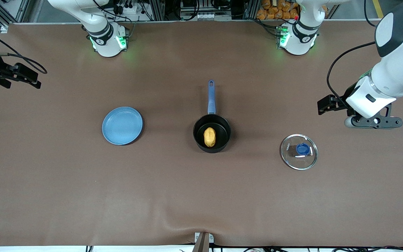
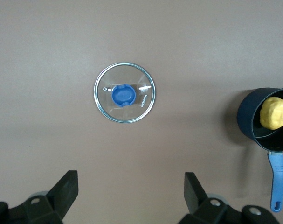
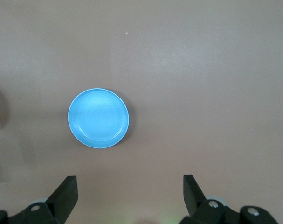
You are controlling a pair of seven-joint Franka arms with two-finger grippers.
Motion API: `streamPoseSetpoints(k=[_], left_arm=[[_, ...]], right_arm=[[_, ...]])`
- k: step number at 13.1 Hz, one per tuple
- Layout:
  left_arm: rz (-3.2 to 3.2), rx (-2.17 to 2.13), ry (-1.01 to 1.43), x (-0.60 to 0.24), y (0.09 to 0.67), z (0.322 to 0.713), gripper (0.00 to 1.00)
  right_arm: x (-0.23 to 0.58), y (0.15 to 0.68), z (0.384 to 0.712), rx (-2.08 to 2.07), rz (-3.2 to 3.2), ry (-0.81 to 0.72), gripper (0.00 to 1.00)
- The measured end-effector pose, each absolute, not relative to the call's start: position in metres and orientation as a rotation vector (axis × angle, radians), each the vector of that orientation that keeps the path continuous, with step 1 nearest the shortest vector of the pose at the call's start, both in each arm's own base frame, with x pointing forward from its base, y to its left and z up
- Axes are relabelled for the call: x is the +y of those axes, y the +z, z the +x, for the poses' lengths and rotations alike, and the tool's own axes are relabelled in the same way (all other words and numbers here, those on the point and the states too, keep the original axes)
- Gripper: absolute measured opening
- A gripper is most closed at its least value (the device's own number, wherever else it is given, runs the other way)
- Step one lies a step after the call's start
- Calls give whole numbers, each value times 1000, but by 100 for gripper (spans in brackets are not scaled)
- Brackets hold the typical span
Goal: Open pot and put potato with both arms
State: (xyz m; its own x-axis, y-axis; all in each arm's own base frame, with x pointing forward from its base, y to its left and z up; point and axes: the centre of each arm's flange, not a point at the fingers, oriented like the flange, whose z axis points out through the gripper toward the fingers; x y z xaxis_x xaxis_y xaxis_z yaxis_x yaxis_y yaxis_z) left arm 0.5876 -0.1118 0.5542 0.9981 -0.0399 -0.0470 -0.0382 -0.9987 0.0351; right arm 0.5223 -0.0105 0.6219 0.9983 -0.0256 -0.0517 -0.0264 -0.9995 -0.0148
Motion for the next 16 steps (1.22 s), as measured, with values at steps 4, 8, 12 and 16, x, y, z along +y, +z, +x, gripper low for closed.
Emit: streamPoseSetpoints(k=[4, 8, 12, 16], left_arm=[[3106, -61, -67, -112, 557, 587, 100], [3106, -62, -64, -112, 557, 587, 100], [3105, -68, -64, -114, 557, 587, 100], [3103, -75, -54, -118, 554, 588, 100]], right_arm=[[-8, 622, 522, 32, -3125, 80, 100], [-4, 623, 522, 19, -3126, 76, 100], [-4, 626, 523, 19, -3129, 58, 100], [-4, 634, 524, 18, -3135, 29, 100]])
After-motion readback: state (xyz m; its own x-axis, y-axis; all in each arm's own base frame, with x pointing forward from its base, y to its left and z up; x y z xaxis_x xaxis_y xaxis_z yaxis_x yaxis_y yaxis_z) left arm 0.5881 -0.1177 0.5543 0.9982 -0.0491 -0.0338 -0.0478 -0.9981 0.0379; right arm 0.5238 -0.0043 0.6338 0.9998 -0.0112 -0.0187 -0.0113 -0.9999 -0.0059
